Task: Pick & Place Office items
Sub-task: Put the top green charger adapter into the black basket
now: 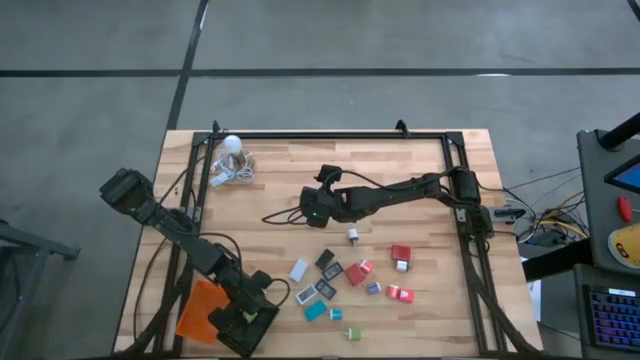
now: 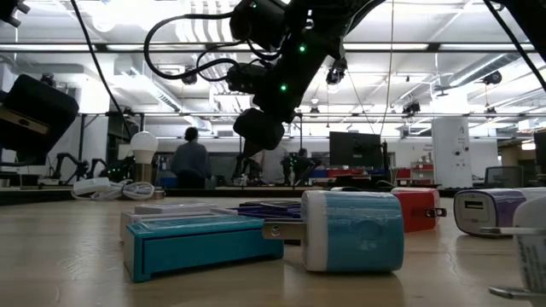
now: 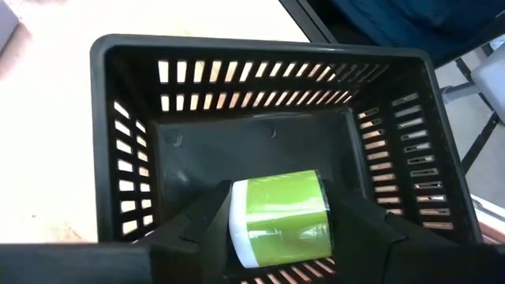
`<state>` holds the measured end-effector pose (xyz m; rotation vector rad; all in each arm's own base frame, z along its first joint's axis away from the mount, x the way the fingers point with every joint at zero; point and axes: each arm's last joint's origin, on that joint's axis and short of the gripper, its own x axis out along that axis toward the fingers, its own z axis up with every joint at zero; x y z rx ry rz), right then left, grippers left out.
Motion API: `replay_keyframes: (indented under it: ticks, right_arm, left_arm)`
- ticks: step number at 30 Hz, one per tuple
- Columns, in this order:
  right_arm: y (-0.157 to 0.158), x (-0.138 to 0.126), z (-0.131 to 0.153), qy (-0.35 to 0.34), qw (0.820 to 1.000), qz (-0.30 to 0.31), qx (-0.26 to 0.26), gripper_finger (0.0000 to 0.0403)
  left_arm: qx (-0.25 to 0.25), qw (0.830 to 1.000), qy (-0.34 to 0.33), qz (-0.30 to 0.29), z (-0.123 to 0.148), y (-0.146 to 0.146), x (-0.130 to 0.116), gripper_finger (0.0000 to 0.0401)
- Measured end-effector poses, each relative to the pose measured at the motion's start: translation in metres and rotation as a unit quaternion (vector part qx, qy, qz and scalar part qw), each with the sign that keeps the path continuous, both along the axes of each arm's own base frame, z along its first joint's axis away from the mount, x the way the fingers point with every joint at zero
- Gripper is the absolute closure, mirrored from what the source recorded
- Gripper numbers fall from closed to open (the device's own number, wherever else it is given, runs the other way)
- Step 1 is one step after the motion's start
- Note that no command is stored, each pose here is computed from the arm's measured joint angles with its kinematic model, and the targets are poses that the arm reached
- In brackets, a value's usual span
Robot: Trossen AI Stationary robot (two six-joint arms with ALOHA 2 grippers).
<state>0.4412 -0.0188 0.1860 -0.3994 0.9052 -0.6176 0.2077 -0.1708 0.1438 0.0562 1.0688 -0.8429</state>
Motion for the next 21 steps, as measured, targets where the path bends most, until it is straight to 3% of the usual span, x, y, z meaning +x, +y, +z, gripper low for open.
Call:
replay_keyframes:
  ticks: [21]
  right_arm:
    - [0.0, 0.0, 0.0, 0.0, 1.0, 0.0, -0.001, 0.0092]
  left_arm:
    - [-0.016, 1.0, 0.004, -0.01, 0.0009, -0.0013, 0.0, 0.0226]
